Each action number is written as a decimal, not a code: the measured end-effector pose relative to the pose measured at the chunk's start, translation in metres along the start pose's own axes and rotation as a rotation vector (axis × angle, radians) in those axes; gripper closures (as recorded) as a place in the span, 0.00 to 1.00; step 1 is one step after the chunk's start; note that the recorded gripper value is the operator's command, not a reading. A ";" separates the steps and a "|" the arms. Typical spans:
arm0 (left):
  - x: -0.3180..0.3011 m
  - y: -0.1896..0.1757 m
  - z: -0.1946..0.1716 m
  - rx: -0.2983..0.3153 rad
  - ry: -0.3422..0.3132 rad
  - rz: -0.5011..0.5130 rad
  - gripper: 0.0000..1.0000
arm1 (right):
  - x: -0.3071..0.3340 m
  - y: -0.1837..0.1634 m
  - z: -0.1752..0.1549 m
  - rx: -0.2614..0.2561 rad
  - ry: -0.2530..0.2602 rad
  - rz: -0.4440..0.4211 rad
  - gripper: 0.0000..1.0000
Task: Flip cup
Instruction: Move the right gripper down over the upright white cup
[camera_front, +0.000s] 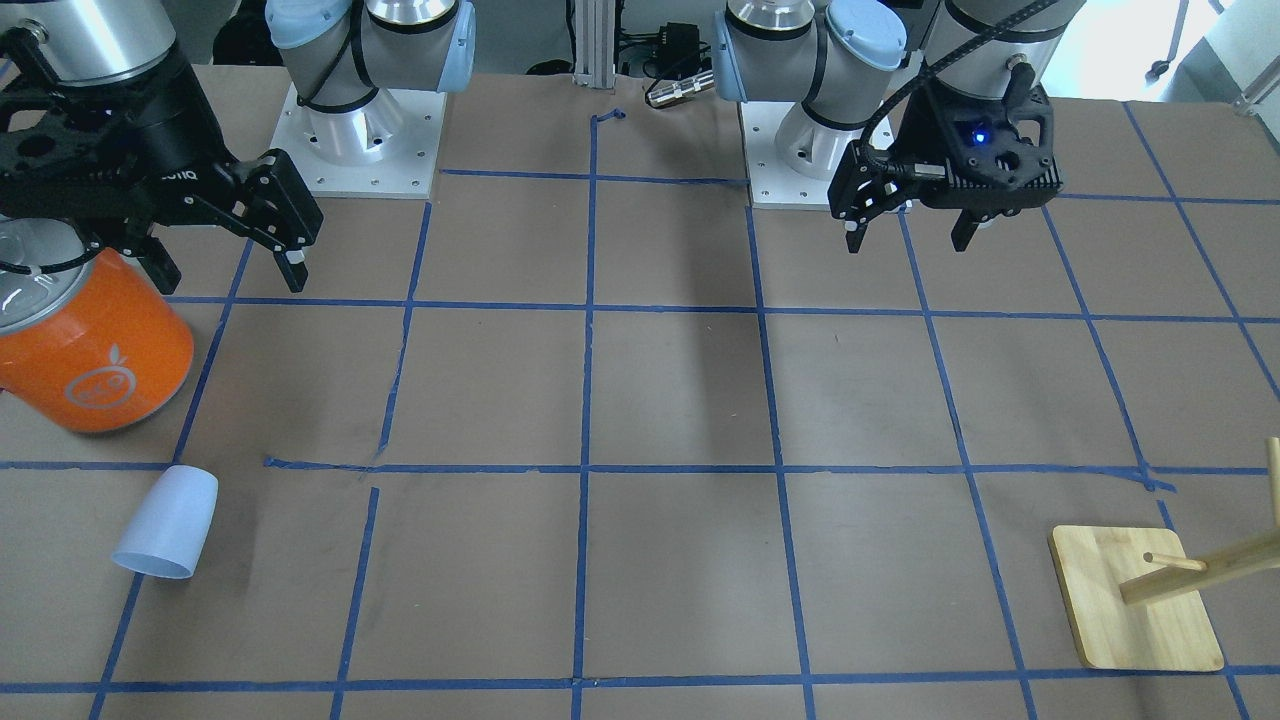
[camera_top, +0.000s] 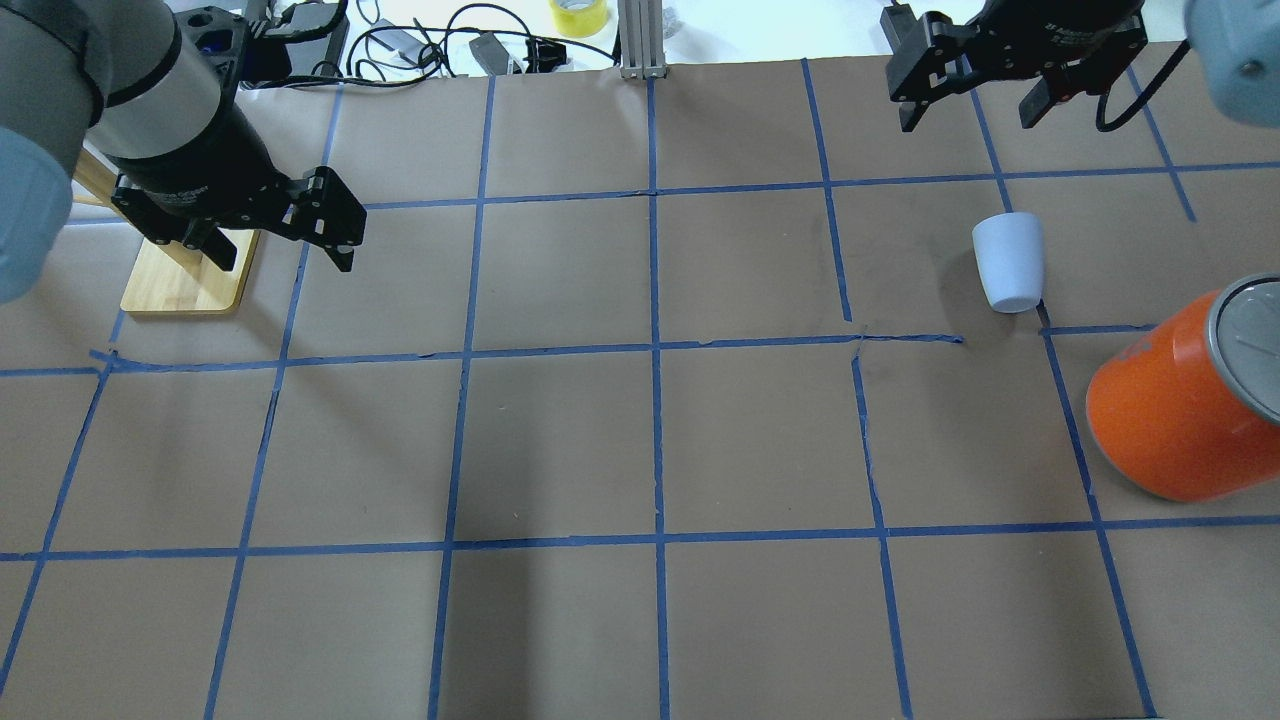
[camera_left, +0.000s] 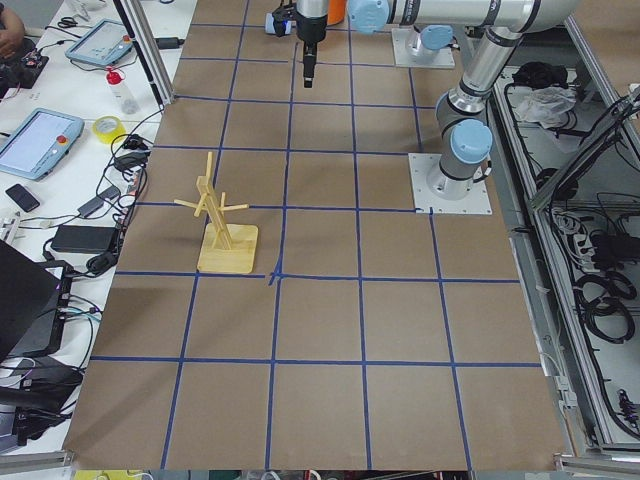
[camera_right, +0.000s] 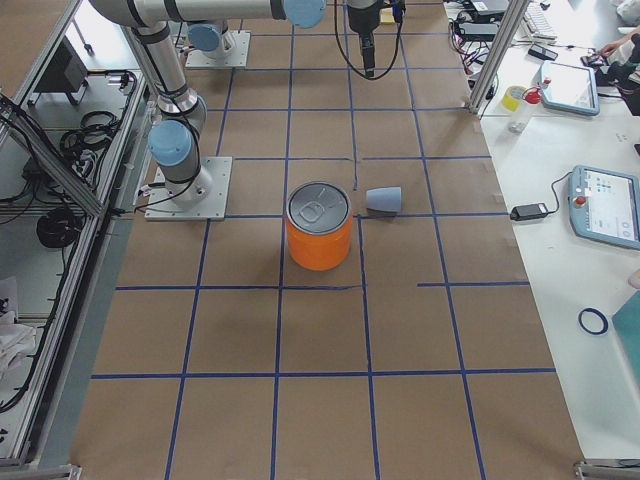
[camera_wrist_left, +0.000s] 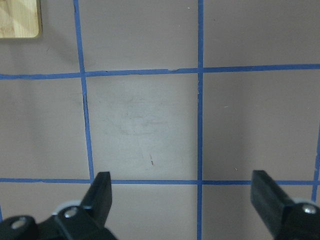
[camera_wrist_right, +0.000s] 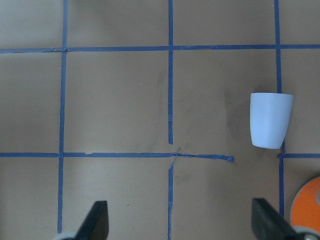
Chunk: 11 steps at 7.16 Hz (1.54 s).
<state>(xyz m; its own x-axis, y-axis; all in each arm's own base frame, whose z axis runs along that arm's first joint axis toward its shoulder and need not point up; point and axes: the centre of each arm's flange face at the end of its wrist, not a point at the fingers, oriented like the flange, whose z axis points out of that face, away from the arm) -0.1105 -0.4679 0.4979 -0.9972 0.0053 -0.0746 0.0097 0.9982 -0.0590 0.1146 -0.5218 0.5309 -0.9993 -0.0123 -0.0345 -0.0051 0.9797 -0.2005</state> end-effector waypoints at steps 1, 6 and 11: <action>0.000 0.000 0.000 0.001 0.002 -0.006 0.00 | 0.000 0.000 0.002 -0.002 0.000 0.000 0.00; 0.005 -0.003 -0.005 0.015 0.052 -0.052 0.00 | 0.009 -0.005 0.042 -0.064 0.023 0.008 0.00; 0.007 -0.004 0.005 -0.004 0.063 -0.051 0.00 | 0.132 -0.095 0.204 -0.086 0.106 0.146 0.00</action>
<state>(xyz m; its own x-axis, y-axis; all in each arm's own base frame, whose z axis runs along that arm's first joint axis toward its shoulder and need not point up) -0.1171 -0.4720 0.4923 -0.9991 -0.0419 -0.0088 -0.0413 0.9975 -0.0567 -0.0094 -0.6575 0.3458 -0.9879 0.1478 0.0475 0.1415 0.9831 -0.1159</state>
